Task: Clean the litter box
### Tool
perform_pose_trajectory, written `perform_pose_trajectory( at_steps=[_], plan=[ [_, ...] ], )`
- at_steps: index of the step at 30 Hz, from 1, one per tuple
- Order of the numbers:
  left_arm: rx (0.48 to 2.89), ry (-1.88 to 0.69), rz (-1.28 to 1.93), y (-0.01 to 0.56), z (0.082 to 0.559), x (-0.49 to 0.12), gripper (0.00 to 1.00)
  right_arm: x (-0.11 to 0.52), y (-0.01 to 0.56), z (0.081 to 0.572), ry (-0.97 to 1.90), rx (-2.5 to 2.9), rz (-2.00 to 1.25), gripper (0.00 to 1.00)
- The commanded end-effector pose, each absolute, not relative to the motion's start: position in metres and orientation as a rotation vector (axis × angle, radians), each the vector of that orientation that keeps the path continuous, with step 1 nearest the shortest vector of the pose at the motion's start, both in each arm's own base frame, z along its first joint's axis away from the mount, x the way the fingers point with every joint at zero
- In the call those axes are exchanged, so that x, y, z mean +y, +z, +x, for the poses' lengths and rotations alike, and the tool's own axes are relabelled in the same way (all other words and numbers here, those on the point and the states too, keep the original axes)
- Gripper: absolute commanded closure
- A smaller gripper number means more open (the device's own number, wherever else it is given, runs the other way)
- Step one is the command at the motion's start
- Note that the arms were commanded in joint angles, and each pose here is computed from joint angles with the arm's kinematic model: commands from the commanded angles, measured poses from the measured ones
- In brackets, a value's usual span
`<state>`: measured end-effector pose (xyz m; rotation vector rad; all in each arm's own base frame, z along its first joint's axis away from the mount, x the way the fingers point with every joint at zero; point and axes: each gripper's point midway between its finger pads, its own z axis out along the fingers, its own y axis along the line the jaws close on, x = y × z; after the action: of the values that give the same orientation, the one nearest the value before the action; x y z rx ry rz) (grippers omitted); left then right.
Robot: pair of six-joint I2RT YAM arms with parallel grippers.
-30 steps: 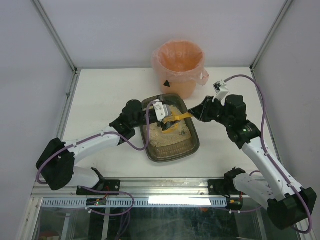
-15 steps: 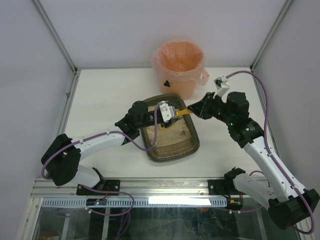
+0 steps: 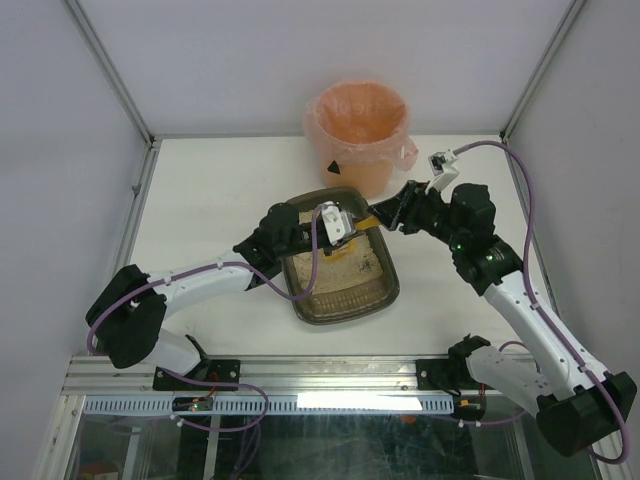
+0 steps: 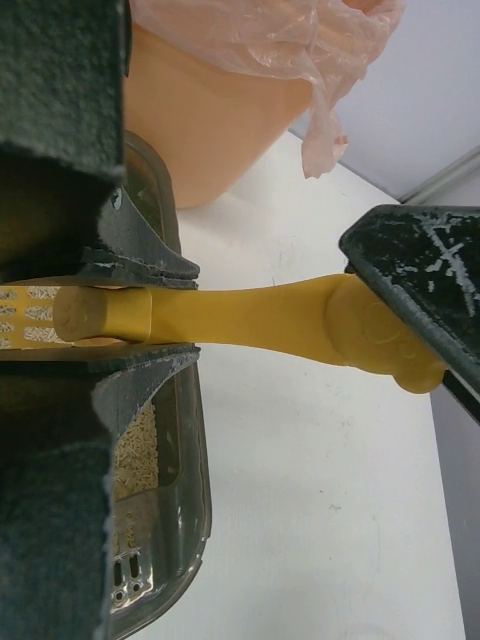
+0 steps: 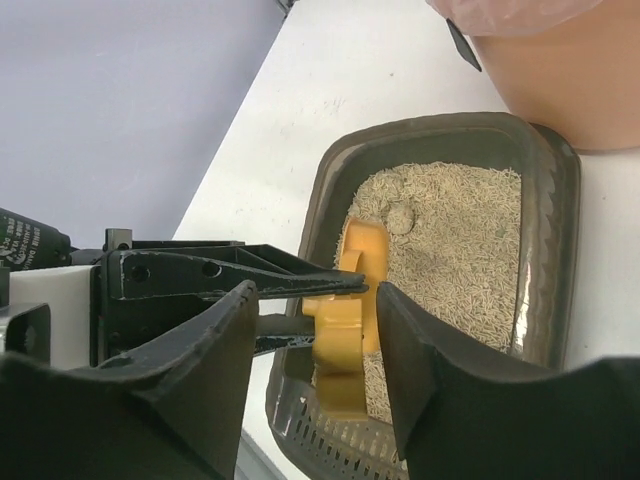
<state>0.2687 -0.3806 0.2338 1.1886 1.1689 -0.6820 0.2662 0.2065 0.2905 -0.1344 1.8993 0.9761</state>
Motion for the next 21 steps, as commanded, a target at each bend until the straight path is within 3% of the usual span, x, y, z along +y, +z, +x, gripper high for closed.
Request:
perform_pose_trajectory(
  at_steps=[1,8,16,17,18,19,21],
  plan=[
    [1.054,-0.725,1.14,0.272,0.262,-0.39,1.0,0.215,0.303,0.273,1.04,1.823,-0.099,0.45],
    [1.025,-0.746,1.115,0.286,0.257,-0.387,1.0,0.219,0.287,0.276,1.04,1.86,-0.078,0.48],
    [1.034,-0.746,1.111,0.284,0.255,-0.385,1.0,0.222,0.289,0.276,1.052,1.848,-0.084,0.84],
    [1.042,-0.746,1.104,0.283,0.256,-0.384,0.96,0.223,0.289,0.275,1.051,1.849,-0.089,0.9],
    [1.052,-0.746,1.091,0.283,0.257,-0.384,0.79,0.222,0.288,0.275,1.045,1.851,-0.093,0.94],
    [1.067,-0.746,1.074,0.283,0.259,-0.382,0.56,0.222,0.288,0.276,1.037,1.853,-0.094,0.98],
    [1.099,-0.75,1.034,0.284,0.261,-0.378,0.4,0.219,0.287,0.277,1.01,1.853,-0.097,1.0]
  ],
)
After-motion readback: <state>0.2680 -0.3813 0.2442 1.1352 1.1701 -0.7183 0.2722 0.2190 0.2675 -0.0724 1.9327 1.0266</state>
